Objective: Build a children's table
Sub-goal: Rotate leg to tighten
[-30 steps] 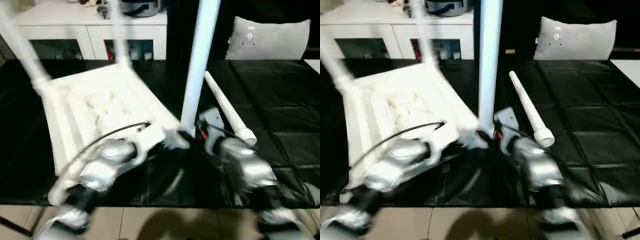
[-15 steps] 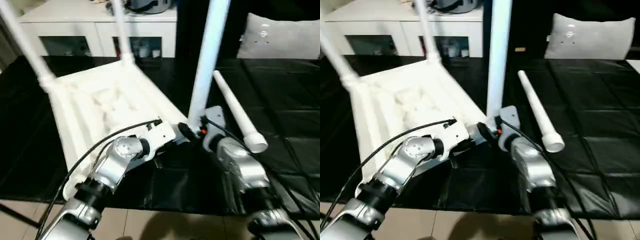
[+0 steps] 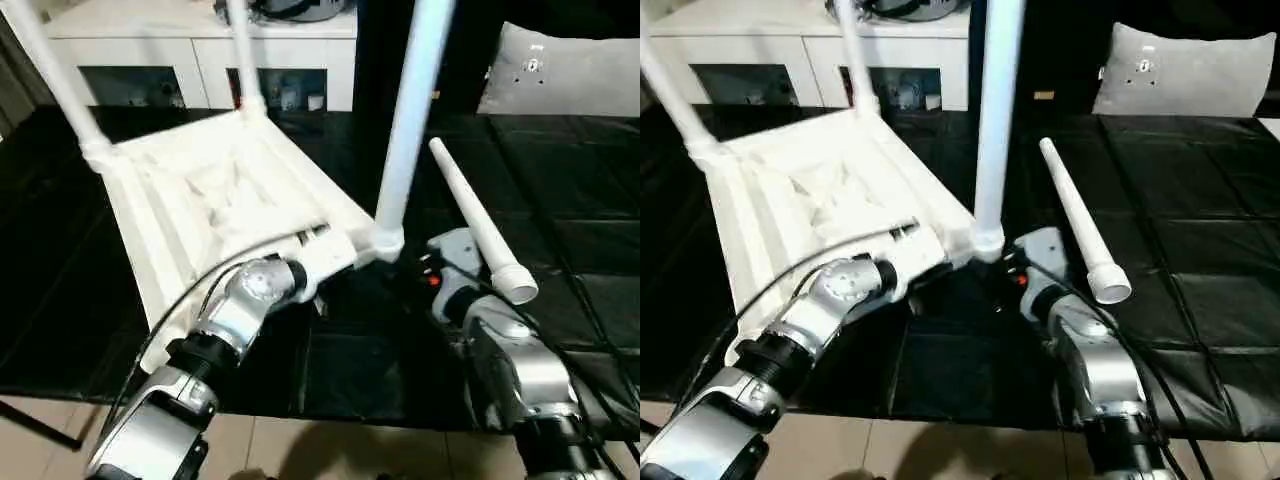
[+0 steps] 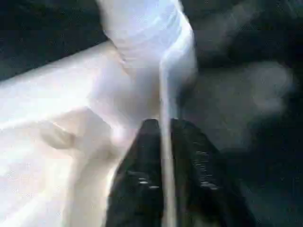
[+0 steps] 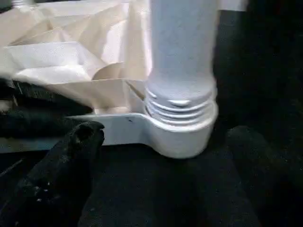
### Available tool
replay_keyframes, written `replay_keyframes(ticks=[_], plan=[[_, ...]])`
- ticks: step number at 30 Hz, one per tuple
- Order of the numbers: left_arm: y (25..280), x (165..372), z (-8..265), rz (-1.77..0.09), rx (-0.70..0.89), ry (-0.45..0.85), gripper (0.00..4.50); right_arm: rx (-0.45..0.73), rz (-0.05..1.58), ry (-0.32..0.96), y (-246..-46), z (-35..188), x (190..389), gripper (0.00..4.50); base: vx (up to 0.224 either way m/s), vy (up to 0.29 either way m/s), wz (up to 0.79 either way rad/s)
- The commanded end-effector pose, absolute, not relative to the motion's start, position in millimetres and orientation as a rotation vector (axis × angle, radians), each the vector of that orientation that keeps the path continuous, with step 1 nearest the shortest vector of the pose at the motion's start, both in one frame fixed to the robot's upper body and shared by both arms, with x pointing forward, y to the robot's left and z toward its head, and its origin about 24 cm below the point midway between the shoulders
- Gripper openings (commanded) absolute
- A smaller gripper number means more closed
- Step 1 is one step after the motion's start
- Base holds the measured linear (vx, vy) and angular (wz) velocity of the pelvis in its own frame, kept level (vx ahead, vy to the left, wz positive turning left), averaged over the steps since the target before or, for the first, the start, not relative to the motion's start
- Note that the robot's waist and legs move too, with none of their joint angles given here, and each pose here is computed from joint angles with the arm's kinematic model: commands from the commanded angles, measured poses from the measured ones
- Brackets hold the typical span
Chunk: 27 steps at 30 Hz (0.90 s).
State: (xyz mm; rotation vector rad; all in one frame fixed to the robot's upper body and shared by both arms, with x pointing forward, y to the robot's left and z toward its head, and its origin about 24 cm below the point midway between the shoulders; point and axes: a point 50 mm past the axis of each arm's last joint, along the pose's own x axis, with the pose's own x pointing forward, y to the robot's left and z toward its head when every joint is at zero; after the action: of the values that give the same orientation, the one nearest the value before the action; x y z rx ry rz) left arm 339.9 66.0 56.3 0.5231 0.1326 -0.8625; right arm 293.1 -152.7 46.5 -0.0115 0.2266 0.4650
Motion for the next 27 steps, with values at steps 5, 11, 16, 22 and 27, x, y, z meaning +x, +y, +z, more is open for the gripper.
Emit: replay_keyframes(ticks=[5,11,16,22,27], plan=[[72,341,80,-0.746,0.375,0.007,1.18,-0.019,0.454,0.21,-145.0,47,290.9,4.5,0.0,0.0,0.0],[100,332,83,-0.608,0.392,0.0,1.18,-0.003,0.535,0.21,-131.3,46,283.6,4.5,0.0,0.0,0.0],[151,331,95,-0.401,0.469,0.023,1.18,-0.043,0.606,0.235,-121.2,40,280.9,4.5,0.0,0.0,0.0],[204,324,102,-0.2,0.532,0.122,1.18,-0.078,0.662,0.279,-111.4,33,281.3,4.5,0.0,0.0,0.0],[242,312,96,-0.096,0.554,0.261,0.92,-0.094,0.677,0.287,-103.4,31,285.4,4.5,0.0,0.0,0.0]])
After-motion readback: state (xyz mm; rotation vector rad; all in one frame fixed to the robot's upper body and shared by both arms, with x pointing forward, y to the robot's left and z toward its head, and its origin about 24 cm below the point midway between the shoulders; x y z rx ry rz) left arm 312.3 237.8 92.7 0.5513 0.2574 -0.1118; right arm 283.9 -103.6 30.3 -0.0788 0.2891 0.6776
